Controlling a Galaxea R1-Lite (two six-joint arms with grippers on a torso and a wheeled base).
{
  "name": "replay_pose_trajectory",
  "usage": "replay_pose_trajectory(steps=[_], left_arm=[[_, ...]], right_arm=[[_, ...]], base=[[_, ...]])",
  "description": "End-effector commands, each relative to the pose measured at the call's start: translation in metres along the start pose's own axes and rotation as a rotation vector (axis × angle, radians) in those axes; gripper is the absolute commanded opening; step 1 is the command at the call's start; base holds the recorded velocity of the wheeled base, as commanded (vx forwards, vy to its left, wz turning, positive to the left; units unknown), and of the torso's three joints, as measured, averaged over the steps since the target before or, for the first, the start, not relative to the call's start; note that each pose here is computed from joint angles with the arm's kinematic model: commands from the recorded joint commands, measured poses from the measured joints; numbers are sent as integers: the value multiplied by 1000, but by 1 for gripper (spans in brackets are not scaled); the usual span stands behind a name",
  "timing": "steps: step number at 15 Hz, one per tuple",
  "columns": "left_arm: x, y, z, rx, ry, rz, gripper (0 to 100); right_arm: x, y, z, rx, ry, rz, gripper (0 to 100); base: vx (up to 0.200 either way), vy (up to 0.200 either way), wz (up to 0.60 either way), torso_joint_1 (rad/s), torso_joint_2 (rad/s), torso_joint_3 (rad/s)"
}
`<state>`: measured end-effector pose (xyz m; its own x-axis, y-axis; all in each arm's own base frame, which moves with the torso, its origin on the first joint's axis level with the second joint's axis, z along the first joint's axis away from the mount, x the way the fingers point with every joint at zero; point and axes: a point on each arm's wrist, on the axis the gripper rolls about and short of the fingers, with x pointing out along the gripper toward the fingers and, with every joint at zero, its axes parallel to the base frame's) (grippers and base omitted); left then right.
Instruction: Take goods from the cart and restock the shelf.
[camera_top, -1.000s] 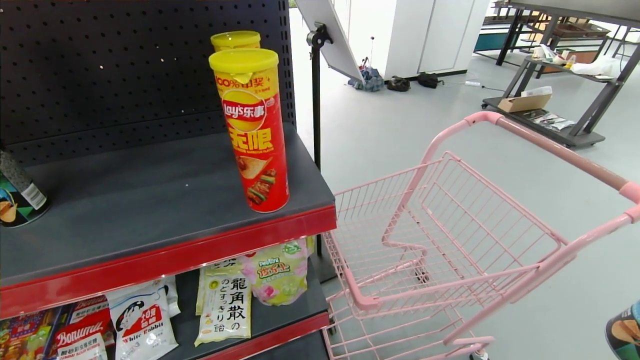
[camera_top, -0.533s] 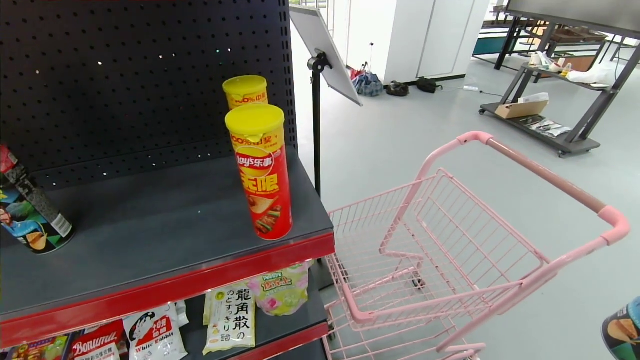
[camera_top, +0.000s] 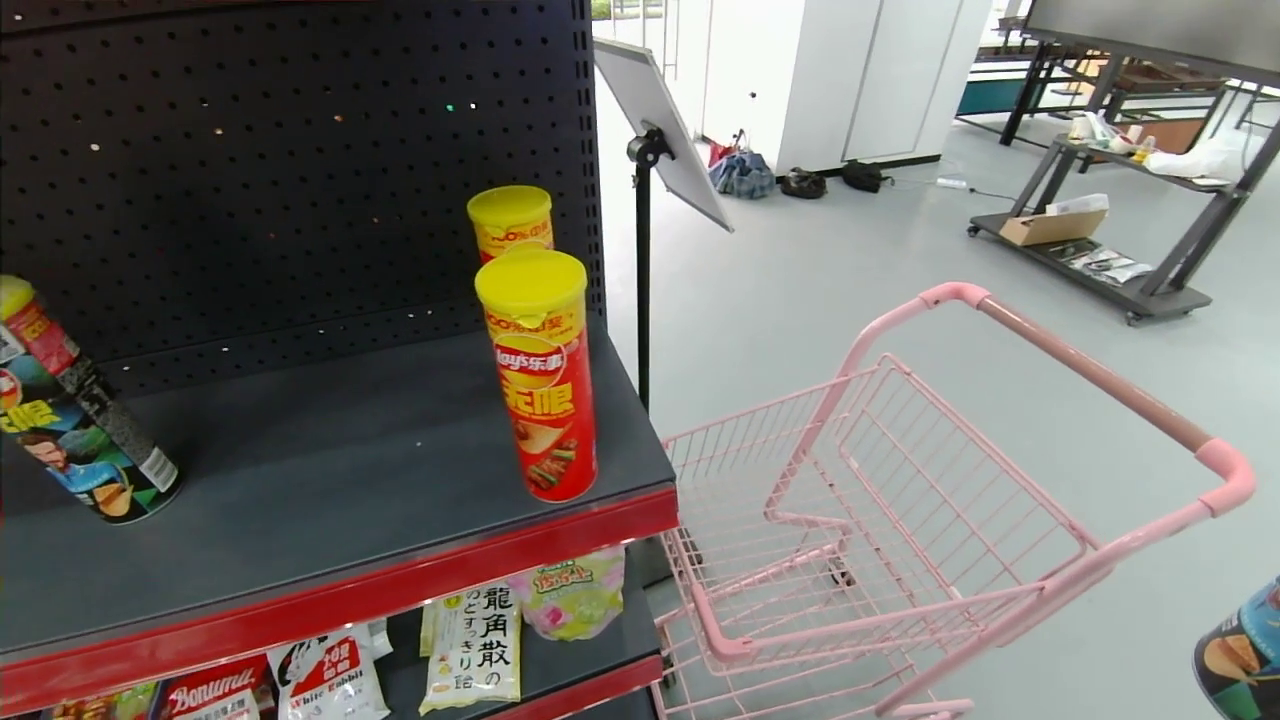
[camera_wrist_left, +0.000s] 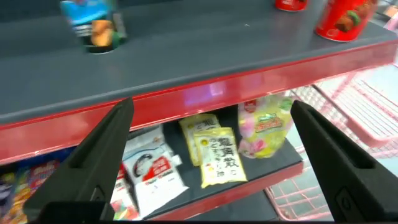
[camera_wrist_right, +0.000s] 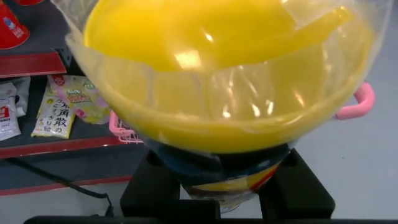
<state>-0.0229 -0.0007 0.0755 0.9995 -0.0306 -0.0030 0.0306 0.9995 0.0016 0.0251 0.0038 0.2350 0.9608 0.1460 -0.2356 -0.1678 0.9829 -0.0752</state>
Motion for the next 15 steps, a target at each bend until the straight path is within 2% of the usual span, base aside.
replay_pose_trajectory(steps=[1,6,8,9,15], left_arm=[[0,0,0,0,2,0,100],[0,0,0,0,2,0,100],[0,0,0,0,0,0,100],[0,0,0,0,0,1,100],[0,0,0,0,2,0,100]], right_arm=[[4,0,0,-1,18,4,0],[9,1,-8,-22,0,3,0],[11,1,-13,-32,-16,-12,0],[5,2,-16,-32,-61,9,0],[-8,3,-34,-34,-104,7,0]], base=[[0,0,600,-2,-12,-2],[0,0,600,8,3,-1],[0,0,0,0,0,0],[0,0,0,0,0,0],[0,200,0,1,2,0]])
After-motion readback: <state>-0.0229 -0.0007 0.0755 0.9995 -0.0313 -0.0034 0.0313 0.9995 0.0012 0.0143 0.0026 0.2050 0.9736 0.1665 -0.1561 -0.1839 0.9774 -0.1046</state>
